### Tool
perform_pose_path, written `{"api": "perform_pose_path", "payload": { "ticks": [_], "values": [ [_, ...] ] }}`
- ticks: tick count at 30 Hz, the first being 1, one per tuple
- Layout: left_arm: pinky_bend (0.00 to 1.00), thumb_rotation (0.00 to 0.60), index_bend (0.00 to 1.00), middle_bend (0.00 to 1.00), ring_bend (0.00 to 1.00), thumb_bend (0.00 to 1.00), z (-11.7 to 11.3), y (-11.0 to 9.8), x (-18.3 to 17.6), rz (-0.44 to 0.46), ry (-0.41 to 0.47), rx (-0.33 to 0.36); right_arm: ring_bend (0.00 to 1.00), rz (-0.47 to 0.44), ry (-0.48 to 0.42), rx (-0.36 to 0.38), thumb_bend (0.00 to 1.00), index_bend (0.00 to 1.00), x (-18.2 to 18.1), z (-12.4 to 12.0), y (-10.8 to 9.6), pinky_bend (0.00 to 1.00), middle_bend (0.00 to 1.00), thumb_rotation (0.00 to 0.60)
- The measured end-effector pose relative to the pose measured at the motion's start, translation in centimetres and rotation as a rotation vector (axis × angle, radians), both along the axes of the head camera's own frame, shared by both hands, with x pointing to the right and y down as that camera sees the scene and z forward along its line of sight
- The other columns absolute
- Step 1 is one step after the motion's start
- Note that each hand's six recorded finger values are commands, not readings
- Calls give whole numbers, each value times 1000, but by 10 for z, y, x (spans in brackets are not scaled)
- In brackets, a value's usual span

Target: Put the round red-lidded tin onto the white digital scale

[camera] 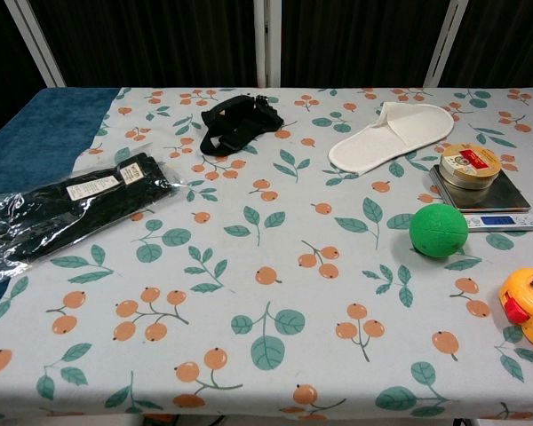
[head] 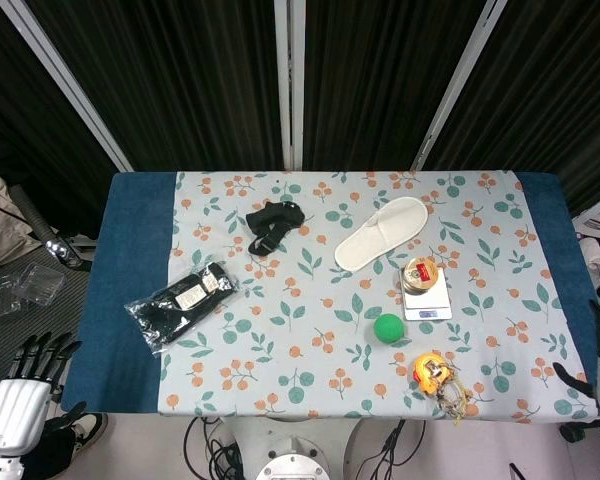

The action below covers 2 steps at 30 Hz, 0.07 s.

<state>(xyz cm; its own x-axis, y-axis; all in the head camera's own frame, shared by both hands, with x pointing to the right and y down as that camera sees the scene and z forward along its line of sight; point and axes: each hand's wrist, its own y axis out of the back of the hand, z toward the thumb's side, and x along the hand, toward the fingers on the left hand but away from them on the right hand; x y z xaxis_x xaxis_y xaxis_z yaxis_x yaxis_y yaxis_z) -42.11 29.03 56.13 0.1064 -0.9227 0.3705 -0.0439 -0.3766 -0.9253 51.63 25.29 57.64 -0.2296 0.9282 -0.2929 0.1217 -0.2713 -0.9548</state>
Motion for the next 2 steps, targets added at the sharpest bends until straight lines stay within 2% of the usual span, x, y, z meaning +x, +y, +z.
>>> {"api": "perform_pose_path", "payload": {
  "ticks": [2],
  "values": [
    [20,600,162,88,0,96,-1,-2,1,6,0,3,0,21,12,0,17,0,9,-4,10,0,0,600]
  ]
}}
